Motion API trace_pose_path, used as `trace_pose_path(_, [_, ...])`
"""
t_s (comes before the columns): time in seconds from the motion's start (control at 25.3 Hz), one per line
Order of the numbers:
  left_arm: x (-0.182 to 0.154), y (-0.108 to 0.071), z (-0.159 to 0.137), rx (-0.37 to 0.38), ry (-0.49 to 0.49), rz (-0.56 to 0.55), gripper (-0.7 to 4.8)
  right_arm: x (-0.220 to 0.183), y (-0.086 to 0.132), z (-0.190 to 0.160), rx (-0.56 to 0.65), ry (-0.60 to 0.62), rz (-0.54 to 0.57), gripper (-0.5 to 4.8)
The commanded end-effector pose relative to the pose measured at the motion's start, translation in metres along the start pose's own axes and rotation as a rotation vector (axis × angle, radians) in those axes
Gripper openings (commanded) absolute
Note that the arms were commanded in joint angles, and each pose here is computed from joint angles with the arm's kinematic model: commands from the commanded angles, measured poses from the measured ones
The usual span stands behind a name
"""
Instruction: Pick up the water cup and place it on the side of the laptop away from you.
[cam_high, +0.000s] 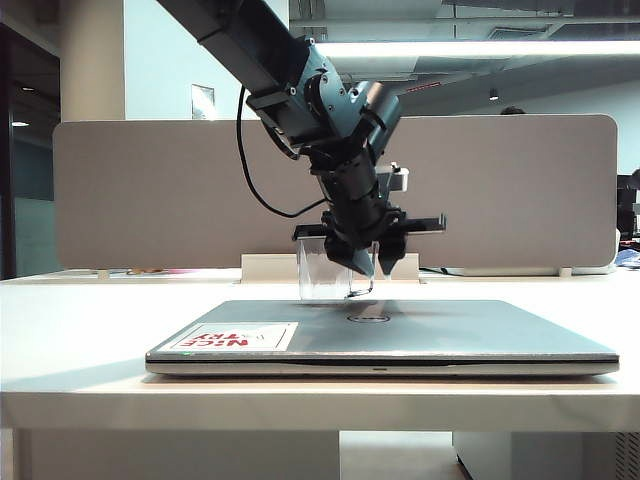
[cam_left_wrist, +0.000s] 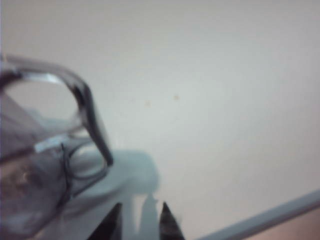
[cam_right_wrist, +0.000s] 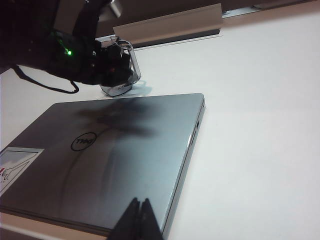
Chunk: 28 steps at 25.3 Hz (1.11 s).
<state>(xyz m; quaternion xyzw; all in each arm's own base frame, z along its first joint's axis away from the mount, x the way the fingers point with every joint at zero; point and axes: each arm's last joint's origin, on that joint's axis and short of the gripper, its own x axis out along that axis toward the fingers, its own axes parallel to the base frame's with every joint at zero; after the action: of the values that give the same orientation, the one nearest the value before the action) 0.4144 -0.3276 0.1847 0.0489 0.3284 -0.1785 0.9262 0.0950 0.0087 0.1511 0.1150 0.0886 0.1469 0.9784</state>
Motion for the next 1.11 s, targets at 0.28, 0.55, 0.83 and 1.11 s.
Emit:
trace_pose_path(0.28, [-0.062, -0.007, 0.017, 0.124, 0.15, -0.048, 0.67, 0.0, 0.0, -0.001, -0.003, -0.006, 0.0, -0.01])
trace_pose_path(0.55, [-0.134, 0.003, 0.053, 0.318, 0.064, -0.066, 0.14, 0.0, 0.0, -0.001, -0.003, -0.006, -0.003, -0.01])
trace_pose_path(0.83, [-0.237, 0.04, 0.092, 0.305, -0.133, -0.041, 0.14, 0.0, 0.0, -0.001, -0.003, -0.007, -0.004, -0.01])
trace_pose_path(1.11, [-0.292, 0.106, 0.071, 0.214, -0.166, -0.002, 0.14, 0.0, 0.0, -0.001, -0.003, -0.006, 0.001, -0.01])
